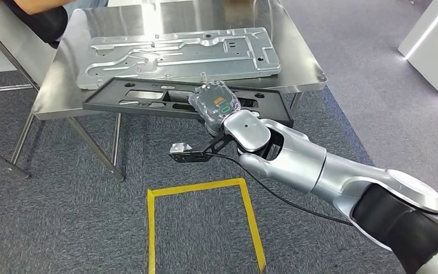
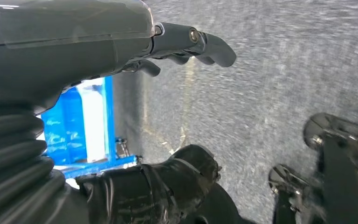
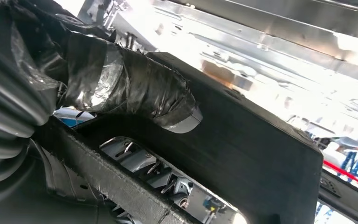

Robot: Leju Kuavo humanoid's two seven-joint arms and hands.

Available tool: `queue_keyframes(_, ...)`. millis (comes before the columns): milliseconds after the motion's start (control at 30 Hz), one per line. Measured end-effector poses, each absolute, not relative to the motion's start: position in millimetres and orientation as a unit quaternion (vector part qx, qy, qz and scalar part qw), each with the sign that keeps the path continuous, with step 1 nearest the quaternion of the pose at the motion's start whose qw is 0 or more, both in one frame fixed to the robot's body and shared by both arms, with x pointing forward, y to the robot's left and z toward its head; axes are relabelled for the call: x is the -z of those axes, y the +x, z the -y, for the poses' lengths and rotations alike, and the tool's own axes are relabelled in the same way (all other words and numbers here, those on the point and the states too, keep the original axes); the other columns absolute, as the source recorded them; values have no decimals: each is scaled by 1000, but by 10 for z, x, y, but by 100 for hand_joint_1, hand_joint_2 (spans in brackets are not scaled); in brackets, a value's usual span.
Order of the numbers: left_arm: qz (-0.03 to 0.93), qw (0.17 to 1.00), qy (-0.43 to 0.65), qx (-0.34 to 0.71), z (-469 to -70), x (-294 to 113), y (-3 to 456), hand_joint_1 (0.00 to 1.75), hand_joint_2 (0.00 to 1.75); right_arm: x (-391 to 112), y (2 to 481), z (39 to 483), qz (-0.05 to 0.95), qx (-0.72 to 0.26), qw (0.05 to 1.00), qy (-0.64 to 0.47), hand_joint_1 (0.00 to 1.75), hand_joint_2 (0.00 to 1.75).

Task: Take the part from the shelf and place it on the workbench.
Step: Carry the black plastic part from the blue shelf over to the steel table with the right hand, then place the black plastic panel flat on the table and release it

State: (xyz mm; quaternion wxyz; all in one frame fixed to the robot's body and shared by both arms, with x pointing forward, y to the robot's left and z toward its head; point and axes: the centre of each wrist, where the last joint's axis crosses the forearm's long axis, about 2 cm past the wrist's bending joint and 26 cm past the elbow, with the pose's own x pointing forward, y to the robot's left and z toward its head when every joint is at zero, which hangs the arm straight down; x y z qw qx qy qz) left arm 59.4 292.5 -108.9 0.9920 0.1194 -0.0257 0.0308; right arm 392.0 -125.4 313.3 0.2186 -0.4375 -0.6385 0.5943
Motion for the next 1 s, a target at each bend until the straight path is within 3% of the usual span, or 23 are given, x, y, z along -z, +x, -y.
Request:
queue_keyframes(433, 29, 992, 117, -37, -2927, 1086, 616, 0, 175, -3220, 3969, 1284, 608, -612, 223, -454, 175, 175)
queue_keyframes(1000, 12, 991, 121, -57, -3012, 1092, 570, 0, 175, -4189, 4216, 1604, 530, -593, 250, -553, 175, 175)
